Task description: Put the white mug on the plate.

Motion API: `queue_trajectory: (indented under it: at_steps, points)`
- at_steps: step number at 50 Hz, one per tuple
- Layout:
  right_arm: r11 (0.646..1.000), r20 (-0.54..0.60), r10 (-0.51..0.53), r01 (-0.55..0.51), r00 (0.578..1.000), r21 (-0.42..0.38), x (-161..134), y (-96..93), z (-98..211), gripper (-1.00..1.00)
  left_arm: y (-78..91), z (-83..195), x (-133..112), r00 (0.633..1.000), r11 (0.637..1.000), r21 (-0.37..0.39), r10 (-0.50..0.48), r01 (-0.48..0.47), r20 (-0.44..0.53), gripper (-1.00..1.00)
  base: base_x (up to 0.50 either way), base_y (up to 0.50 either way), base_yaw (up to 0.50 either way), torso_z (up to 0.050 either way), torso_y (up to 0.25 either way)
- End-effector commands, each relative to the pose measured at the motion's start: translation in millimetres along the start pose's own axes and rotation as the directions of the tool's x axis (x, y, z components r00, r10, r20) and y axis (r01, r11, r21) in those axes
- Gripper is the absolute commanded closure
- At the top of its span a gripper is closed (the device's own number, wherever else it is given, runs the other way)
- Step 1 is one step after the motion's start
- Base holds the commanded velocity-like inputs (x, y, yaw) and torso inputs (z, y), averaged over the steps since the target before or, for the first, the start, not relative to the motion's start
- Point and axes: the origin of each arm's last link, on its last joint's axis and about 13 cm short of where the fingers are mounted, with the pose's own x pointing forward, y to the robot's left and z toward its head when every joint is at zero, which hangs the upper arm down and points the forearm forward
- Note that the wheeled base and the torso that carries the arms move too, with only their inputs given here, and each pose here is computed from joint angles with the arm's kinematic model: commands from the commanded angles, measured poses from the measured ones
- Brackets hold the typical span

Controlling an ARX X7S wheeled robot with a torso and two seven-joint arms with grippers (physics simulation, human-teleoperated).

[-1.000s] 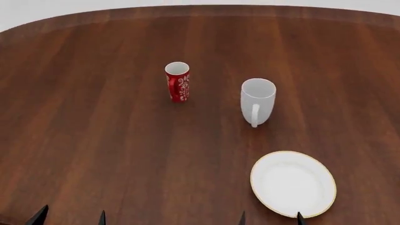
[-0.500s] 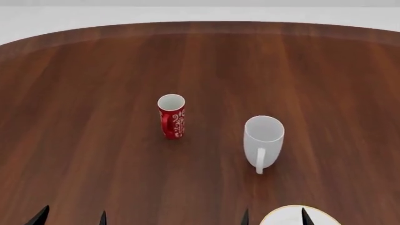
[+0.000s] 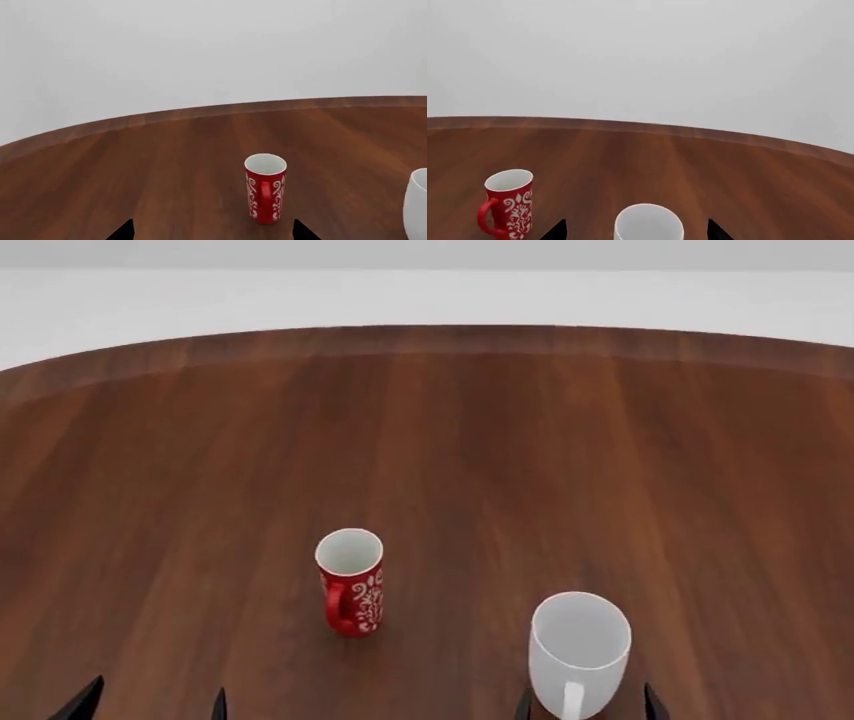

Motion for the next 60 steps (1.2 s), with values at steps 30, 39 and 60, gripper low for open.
queue_trajectory:
  at_steps: [30, 39, 60]
  points:
    - [0.994, -0.226, -0.051, 0.07, 0.973, 0.08, 9, -8.6, -27, -1.0, 3.1, 4, 1, 1.0, 1.0, 0.011, 0.023, -0.023, -0.019, -1.0, 0.04, 0.0, 0.0, 0.0, 0.0]
    - [0.998, -0.248, -0.034, 0.045, 0.968, 0.041, 16, -9.9, -30, -1.0, 2.7, 3, -2, 1.0, 1.0, 0.002, 0.017, -0.017, -0.021, -1.0, 0.0, 0.0, 0.0, 0.0, 0.0]
    - [1.0, -0.339, 0.02, -0.02, 0.94, 0.004, 42, -4.5, -57, -1.0, 4.4, 3, -9, 1.0, 1.0, -0.007, 0.007, -0.007, -0.017, -1.0, 0.0, 0.0, 0.0, 0.0, 0.0]
